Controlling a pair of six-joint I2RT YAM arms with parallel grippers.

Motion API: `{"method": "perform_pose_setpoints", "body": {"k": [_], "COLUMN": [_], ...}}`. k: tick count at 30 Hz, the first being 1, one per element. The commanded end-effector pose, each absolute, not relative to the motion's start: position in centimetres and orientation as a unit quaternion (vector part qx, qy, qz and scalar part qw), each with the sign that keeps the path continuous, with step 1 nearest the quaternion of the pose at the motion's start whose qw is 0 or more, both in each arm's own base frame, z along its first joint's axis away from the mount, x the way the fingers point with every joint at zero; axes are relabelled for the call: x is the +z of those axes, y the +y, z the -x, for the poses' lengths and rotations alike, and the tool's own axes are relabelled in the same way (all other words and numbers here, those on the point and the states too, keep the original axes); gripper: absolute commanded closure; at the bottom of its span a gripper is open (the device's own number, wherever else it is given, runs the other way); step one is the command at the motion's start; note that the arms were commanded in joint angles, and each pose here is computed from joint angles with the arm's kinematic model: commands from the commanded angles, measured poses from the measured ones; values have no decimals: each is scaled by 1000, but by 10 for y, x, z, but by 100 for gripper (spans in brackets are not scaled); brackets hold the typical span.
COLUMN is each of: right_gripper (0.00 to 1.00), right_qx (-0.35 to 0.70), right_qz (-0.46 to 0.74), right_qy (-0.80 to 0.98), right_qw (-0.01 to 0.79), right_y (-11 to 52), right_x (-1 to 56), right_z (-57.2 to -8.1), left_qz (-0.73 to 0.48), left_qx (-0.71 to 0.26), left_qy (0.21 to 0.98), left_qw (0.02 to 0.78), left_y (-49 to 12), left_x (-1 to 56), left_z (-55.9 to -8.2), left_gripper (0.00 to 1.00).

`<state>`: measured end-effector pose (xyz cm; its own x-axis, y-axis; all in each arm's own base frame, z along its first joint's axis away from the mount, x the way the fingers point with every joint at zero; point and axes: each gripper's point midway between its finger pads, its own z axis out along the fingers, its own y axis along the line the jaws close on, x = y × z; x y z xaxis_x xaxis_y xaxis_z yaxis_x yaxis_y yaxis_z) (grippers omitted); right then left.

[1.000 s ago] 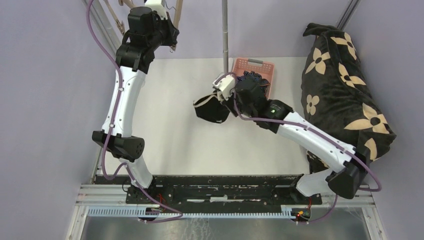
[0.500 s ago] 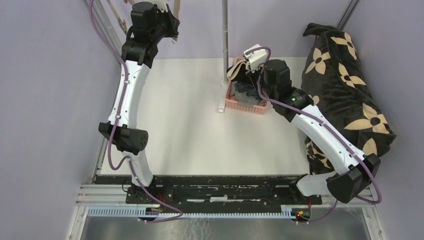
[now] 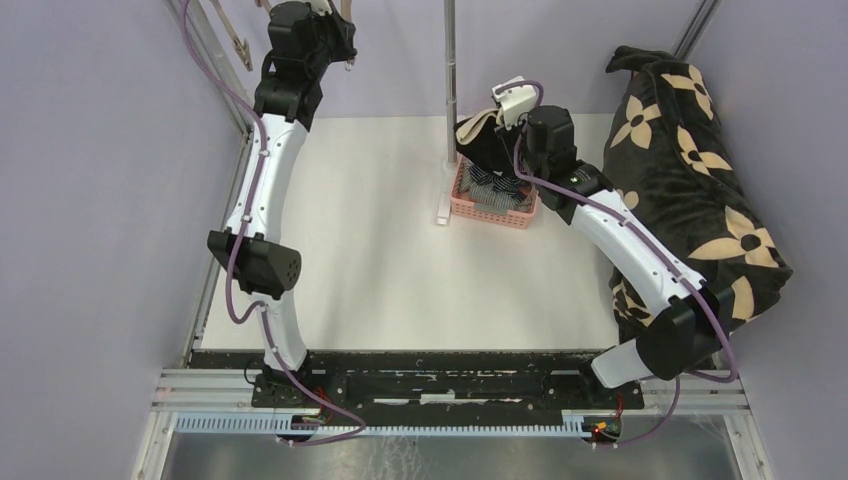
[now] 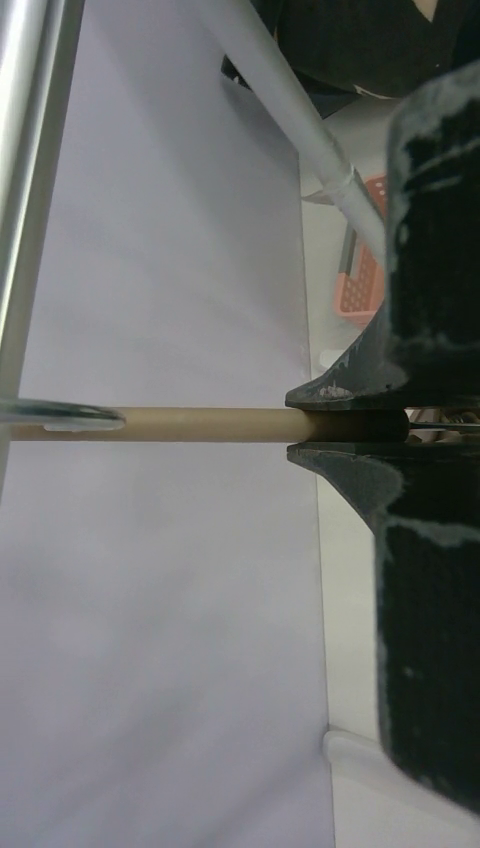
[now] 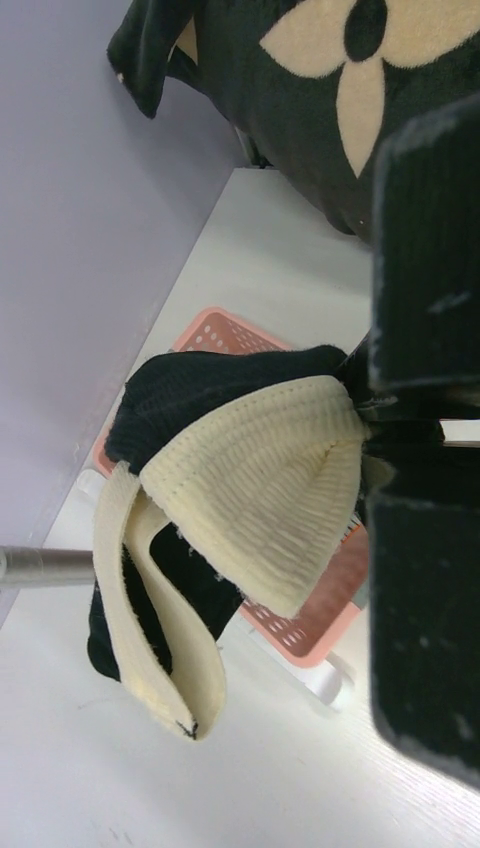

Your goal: Remove the underwear clipped to the hanger

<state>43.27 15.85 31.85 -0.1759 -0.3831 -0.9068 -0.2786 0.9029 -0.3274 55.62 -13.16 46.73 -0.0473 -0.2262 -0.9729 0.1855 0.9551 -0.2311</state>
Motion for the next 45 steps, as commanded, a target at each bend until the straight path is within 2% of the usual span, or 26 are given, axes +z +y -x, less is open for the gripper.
{"method": "perform_pose_setpoints", "body": {"k": [1, 12, 23, 35, 38, 45], "right_gripper": [99, 99, 99, 99, 99, 99], "right_qx": [-43, -11, 5, 25, 28, 30], "right_qz": [176, 167, 166, 164, 160, 144], "right_qy": [723, 760, 788, 801, 808, 827], "right_qw": [667, 627, 593, 575, 566, 543], "right_y": [150, 143, 147, 155, 153, 145], "right_x": [359, 312, 266, 241, 231, 203], "right_z": [-455, -486, -503, -513, -517, -520], "left_qz": [56, 55, 48, 43, 37, 30], "left_qx": [-170, -184, -204, -203, -204, -191], "left_qy": [658, 683, 653, 664, 666, 661], "left_qw": [732, 705, 728, 718, 716, 725], "left_y": [-116, -110, -111, -109, -109, -101], "left_x": [499, 464, 489, 485, 486, 488], "left_z": [-571, -594, -590, -567, -553, -519], "left_gripper": [97, 96, 72, 63, 53, 46]}}
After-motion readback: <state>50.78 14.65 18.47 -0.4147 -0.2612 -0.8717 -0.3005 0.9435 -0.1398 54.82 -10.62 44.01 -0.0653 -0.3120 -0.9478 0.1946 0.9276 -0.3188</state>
